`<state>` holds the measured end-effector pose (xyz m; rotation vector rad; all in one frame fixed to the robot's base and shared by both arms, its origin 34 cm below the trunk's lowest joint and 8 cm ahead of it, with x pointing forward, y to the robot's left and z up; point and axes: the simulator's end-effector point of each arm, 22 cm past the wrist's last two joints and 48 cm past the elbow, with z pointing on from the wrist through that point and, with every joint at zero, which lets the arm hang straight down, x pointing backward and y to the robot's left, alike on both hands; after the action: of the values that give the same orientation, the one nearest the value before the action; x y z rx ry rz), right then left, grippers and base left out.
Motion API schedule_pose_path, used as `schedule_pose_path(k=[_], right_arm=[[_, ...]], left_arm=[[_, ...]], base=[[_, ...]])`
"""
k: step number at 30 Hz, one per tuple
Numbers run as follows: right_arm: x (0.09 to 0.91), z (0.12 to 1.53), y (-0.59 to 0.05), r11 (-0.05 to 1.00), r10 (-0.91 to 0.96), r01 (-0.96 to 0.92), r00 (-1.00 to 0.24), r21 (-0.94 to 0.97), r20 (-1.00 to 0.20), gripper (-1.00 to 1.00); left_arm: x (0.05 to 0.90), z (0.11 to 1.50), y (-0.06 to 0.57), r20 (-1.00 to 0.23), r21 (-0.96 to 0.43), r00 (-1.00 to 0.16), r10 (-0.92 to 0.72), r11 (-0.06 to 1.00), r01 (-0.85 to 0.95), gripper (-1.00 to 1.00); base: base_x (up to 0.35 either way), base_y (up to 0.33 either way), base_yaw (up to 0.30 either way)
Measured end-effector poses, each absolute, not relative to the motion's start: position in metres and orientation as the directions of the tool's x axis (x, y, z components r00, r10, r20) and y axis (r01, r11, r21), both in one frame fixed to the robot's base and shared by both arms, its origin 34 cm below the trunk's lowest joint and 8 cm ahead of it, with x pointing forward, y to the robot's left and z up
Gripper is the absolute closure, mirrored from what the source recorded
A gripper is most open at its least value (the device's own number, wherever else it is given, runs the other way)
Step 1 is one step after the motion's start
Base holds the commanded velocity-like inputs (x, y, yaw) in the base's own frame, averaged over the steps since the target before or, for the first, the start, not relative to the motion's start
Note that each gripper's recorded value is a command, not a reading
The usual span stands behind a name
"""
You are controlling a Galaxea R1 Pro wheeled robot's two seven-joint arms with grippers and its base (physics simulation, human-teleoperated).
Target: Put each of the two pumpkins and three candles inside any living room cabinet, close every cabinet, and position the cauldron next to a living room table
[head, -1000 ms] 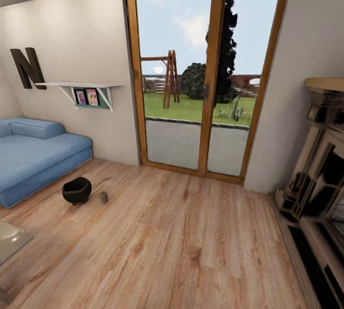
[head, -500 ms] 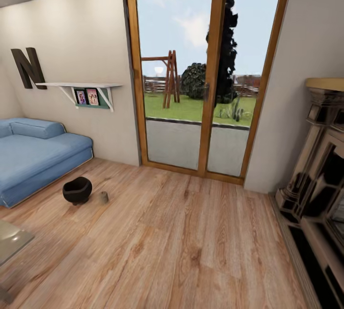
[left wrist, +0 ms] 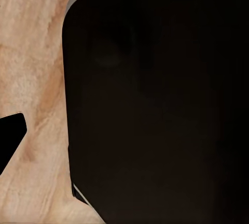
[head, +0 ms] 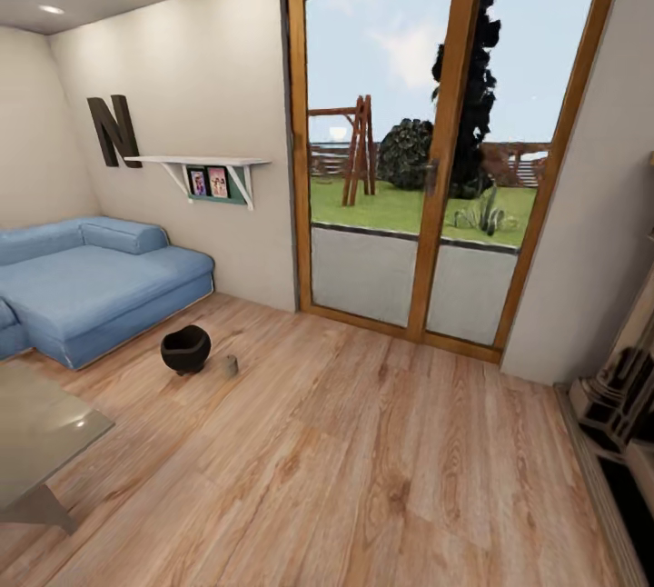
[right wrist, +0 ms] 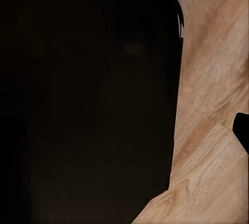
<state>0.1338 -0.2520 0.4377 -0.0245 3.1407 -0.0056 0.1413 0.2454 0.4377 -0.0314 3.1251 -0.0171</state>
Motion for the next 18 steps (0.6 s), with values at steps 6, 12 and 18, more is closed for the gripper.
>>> schedule_pose_path(k=[6, 12, 18], right_arm=[[0.134, 0.4376, -0.2519, 1.0, -0.017, -0.017, -1.0, -0.003, -0.001, -1.0], [0.1341, 0.4377, -0.2519, 1.0, -0.018, -0.018, -1.0, -0.003, -0.002, -1.0], [0.1344, 0.4377, -0.2525, 1.0, -0.019, -0.019, -1.0, -0.004, -0.003, -1.0]], left_arm=[[0.1412, 0.4376, 0.2454, -0.016, -0.011, -1.0, -0.022, 1.0, -0.021, -1.0], [0.1409, 0.4376, 0.2454, -0.016, -0.011, -1.0, -0.022, 1.0, -0.022, -1.0], [0.1414, 0.4377, 0.2465, -0.017, -0.01, -1.0, -0.019, 1.0, -0.019, -1.0]], base=[[-0.087, -0.015, 0.28], [-0.104, -0.066, 0.28], [-0.016, -0.011, 0.278]])
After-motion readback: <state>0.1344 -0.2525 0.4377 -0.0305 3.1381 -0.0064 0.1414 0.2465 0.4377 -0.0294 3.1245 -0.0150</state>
